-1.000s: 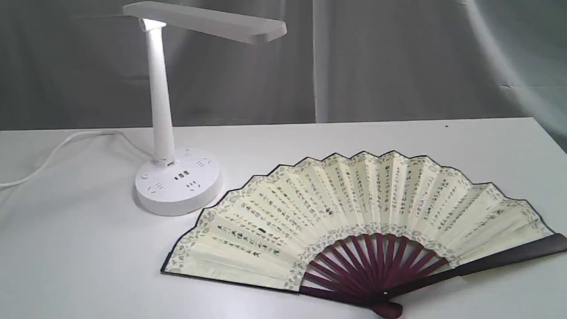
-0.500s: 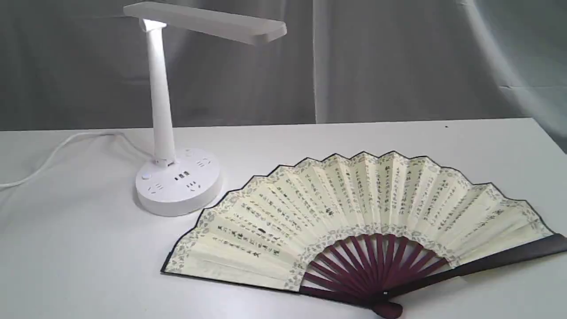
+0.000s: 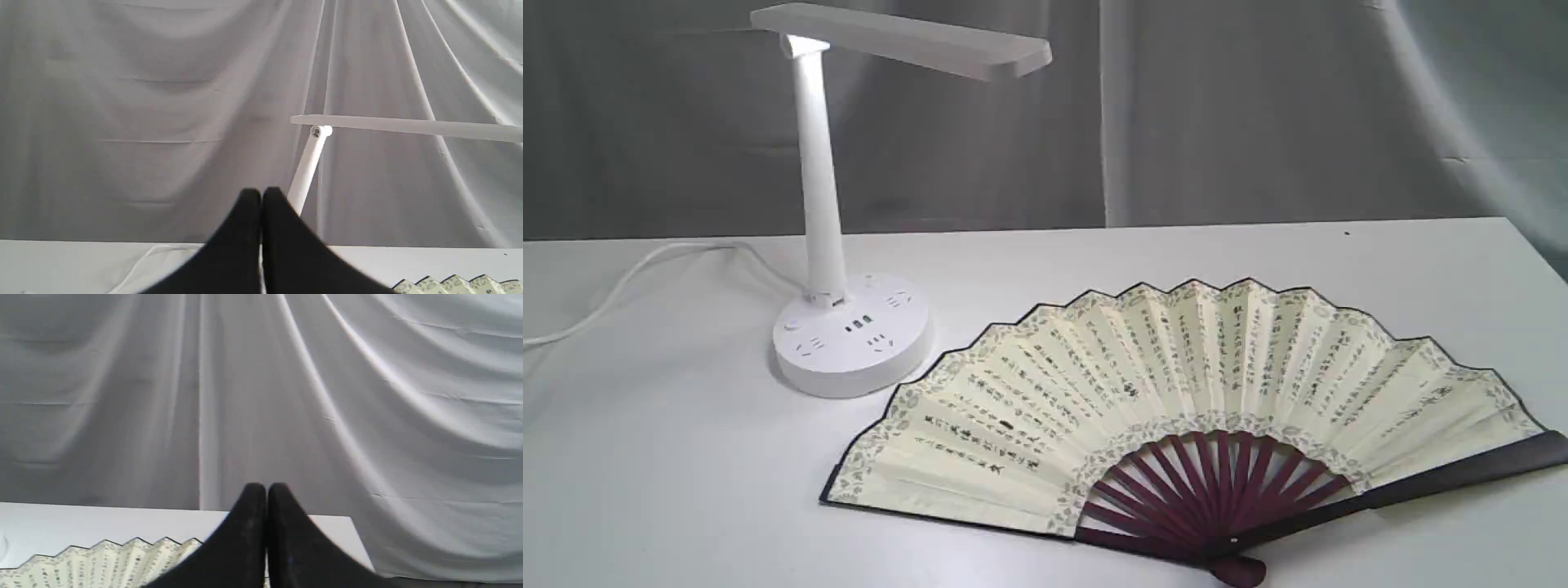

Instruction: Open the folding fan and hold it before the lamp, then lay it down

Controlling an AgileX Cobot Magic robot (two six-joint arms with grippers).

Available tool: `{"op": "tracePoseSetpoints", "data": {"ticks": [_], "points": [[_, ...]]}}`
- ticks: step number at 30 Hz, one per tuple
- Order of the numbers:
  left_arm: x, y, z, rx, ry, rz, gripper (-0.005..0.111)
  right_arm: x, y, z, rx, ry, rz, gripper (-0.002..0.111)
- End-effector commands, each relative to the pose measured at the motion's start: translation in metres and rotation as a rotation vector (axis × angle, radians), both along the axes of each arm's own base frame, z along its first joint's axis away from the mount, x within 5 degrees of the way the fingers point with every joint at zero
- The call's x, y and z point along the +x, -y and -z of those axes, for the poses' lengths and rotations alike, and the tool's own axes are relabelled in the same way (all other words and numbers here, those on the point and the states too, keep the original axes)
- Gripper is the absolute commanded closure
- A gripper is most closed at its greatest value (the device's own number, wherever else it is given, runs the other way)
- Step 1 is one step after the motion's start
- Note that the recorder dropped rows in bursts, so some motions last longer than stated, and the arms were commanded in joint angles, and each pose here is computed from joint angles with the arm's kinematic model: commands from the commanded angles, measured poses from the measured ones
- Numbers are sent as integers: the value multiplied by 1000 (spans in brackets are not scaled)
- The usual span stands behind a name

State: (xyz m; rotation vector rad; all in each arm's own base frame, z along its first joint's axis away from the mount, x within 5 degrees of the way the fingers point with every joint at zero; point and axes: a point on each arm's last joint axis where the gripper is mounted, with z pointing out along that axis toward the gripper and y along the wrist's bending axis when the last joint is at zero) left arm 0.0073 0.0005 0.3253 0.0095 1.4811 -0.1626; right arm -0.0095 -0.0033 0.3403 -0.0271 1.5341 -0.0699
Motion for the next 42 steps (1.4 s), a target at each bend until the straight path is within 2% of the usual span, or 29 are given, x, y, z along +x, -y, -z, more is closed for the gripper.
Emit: {"op": "tracePoseSetpoints", "data": {"ticks": [1,7,17,21,23,24,42], "points": [[13,2,16,-11,41,9,107,17,-3,17,36,51,-32,108],[26,4,39,-12,66,14,107,42,-3,55,34,85,-35,108],[41,7,76,15,114,16,107,66,-4,132,34,-27,-36,108],[47,8,103,30,80,18,107,66,-4,142,26,-111,-33,108],[47,8,103,26,102,19,107,66,-4,143,27,-122,-33,108],[48,8,109,43,39,17,107,66,-4,143,27,-122,-33,108],[48,8,110,46,25,16,107,66,-4,143,27,-122,-33,108]]}}
